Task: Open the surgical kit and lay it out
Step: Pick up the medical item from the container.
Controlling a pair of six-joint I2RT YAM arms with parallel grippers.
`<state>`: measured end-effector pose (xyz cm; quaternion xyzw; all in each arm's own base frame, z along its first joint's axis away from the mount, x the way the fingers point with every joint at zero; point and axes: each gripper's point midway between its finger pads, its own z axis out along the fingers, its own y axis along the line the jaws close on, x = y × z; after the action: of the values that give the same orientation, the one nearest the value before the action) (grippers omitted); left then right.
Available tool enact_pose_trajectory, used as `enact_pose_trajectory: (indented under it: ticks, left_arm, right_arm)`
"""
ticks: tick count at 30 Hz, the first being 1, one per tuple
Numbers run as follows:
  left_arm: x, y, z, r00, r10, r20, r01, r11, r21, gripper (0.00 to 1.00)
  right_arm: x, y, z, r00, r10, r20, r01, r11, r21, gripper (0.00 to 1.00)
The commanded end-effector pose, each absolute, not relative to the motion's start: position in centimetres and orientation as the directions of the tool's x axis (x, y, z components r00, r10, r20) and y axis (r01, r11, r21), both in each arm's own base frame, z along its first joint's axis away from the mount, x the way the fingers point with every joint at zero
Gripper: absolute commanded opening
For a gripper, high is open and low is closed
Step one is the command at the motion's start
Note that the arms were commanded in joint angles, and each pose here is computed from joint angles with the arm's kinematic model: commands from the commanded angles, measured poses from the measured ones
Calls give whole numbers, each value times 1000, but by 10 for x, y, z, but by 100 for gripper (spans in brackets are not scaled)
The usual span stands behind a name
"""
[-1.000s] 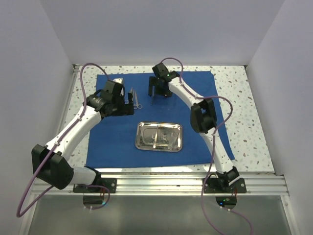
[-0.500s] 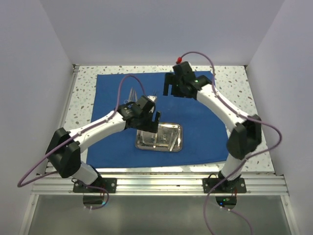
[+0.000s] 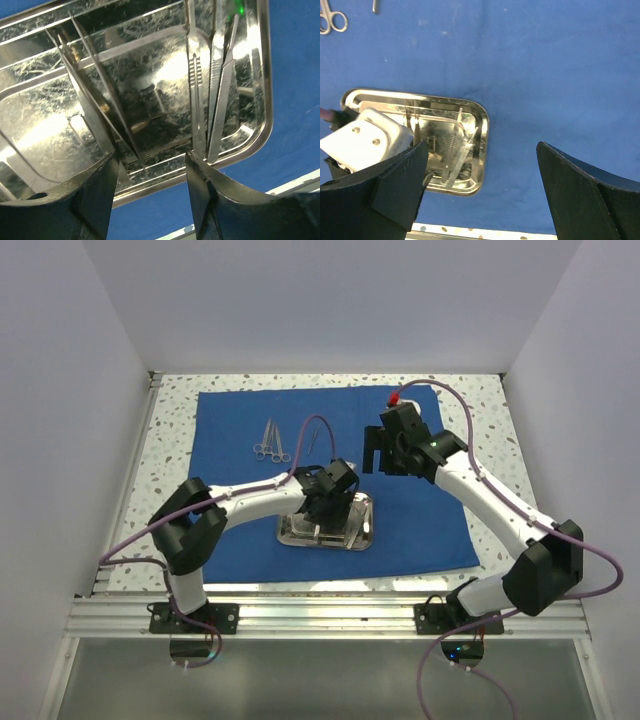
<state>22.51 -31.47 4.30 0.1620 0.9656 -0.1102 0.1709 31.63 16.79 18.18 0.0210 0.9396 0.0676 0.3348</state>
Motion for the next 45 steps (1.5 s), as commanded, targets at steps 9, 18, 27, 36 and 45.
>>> enact_pose_trajectory:
  ticks: [9, 18, 27, 36, 45]
  left_arm:
    - [239, -329, 37, -904, 210, -372, 272, 954, -122, 50]
    - [241, -322, 37, -906, 190, -377, 239, 967, -87, 44]
    - [245, -311, 59, -886, 137, -443, 193, 978, -84, 37]
    - [244, -321, 34, -903, 182, -389, 227, 971, -73, 38]
    - [247, -325, 11, -912, 217, -348, 244, 969, -37, 16]
  right_arm:
    - [312, 147, 199, -740, 53, -671, -16, 995, 96, 94]
    - [310, 141, 191, -754, 48, -655, -20, 995, 95, 94]
    - [310, 141, 186, -761, 47, -647, -22, 995, 98, 94]
    - [312, 140, 186, -763, 51, -645, -15, 995, 96, 94]
    - [309, 136, 184, -768, 55, -638, -3, 996, 90, 94]
